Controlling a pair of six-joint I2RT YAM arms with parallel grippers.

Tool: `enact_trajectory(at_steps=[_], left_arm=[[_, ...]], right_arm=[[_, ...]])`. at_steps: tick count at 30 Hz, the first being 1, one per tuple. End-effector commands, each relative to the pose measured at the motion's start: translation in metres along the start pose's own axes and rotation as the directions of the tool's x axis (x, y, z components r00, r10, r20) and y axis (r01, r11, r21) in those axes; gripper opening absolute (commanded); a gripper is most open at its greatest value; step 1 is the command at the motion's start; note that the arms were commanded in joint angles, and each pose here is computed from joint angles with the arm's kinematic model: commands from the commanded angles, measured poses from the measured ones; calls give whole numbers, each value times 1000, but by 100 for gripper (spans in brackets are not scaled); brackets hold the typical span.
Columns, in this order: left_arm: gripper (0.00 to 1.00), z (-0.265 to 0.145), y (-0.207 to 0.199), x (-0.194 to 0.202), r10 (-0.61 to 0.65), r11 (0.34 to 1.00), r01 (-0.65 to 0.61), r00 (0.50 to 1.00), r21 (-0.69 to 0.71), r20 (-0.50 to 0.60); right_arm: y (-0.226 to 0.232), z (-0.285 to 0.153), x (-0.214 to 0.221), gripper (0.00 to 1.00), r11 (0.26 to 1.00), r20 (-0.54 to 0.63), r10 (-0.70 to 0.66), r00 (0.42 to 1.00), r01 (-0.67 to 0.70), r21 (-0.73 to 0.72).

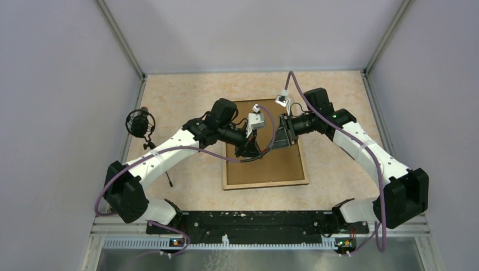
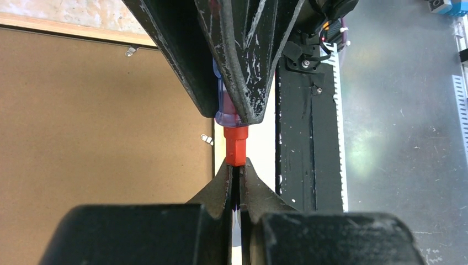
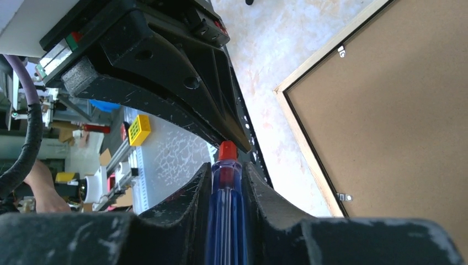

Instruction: Take the photo out of the frame

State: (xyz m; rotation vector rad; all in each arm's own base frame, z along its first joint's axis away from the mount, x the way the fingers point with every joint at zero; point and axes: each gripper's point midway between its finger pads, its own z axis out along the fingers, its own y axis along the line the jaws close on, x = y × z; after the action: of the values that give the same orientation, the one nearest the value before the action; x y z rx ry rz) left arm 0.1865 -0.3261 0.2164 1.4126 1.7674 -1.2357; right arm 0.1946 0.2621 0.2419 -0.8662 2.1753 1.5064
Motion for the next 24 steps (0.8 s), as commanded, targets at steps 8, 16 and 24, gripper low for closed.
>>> enact_trajectory(at_steps=[8,16,24], left_arm=[[56,-9,8,-19,41,999,-39,996,-27,73],[98,-32,39,27,113,960,-130,990,-250,-78],[91,-24,44,100,170,949,-232,948,-216,-270]], right_arm=[[12,-7,-10,0,995,-9,-104,995,104,6],[-56,-61,-12,0,919,-42,-179,983,182,350],[-119,-107,13,0,696,-194,-200,960,279,662]])
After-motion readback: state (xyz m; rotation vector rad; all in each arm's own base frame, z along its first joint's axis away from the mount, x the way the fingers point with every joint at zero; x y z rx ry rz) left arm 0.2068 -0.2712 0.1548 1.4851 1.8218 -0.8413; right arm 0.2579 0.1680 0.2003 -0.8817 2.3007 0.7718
